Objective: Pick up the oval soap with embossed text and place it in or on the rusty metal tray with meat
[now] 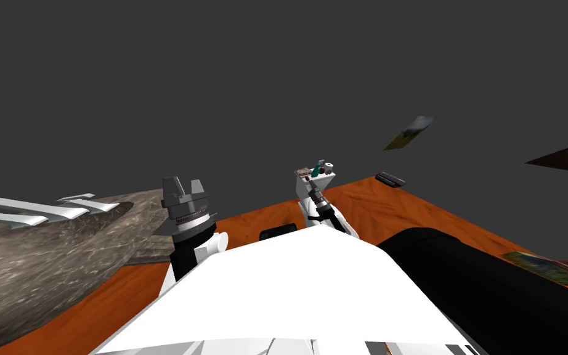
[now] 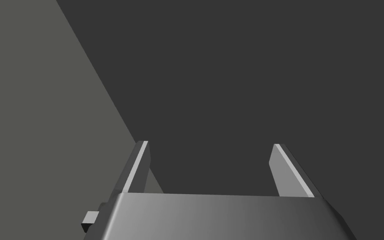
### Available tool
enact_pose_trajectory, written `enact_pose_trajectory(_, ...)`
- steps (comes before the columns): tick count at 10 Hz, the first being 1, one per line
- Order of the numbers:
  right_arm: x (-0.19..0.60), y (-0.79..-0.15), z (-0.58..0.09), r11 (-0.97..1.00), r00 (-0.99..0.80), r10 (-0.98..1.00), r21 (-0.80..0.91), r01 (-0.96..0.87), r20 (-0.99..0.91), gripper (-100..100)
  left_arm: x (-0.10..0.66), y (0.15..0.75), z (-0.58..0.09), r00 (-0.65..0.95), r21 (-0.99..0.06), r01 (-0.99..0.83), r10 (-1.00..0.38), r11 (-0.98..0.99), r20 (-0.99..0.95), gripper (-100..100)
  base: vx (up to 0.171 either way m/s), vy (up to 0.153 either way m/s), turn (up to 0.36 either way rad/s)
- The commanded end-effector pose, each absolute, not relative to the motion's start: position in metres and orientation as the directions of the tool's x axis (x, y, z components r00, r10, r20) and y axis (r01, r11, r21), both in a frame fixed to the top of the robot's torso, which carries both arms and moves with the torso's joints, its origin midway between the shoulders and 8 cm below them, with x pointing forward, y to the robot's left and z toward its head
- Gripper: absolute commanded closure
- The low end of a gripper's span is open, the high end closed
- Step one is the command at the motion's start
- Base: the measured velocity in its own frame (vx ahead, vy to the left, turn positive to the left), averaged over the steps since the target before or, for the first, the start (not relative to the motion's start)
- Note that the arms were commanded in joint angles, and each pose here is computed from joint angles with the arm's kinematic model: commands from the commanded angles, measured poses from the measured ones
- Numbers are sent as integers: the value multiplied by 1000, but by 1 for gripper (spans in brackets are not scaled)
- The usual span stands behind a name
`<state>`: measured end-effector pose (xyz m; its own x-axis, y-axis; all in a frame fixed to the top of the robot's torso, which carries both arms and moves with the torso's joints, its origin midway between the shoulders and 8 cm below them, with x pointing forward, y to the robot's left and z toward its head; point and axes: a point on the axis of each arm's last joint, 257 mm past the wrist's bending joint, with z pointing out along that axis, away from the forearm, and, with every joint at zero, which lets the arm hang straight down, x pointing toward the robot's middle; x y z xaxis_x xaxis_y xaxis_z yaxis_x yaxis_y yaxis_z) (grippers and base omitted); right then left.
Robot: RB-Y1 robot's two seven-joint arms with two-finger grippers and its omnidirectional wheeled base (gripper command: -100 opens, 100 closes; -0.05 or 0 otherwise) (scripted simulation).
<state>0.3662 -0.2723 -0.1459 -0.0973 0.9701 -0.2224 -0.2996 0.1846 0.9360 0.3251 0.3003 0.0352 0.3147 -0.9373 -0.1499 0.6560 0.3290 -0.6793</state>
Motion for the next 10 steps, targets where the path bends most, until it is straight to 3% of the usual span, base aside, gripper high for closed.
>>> enact_pose_trajectory(1,363,-271,-164,204,-121,963,944,-259,-241,-100,325,300,35,315,-679,656,-937,329,-150,0,-21,86,8)
enact_pose_trajectory(6,327,-281,-278,317,-259,916,948,-3,-307,-100,325,300,35,315,-679,656,-937,329,-150,0,-18,99,72)
enact_pose_trajectory(10,297,-297,-329,406,-341,873,907,113,-348,-100,325,300,35,315,-679,656,-937,329,-150,0,-1,105,60)
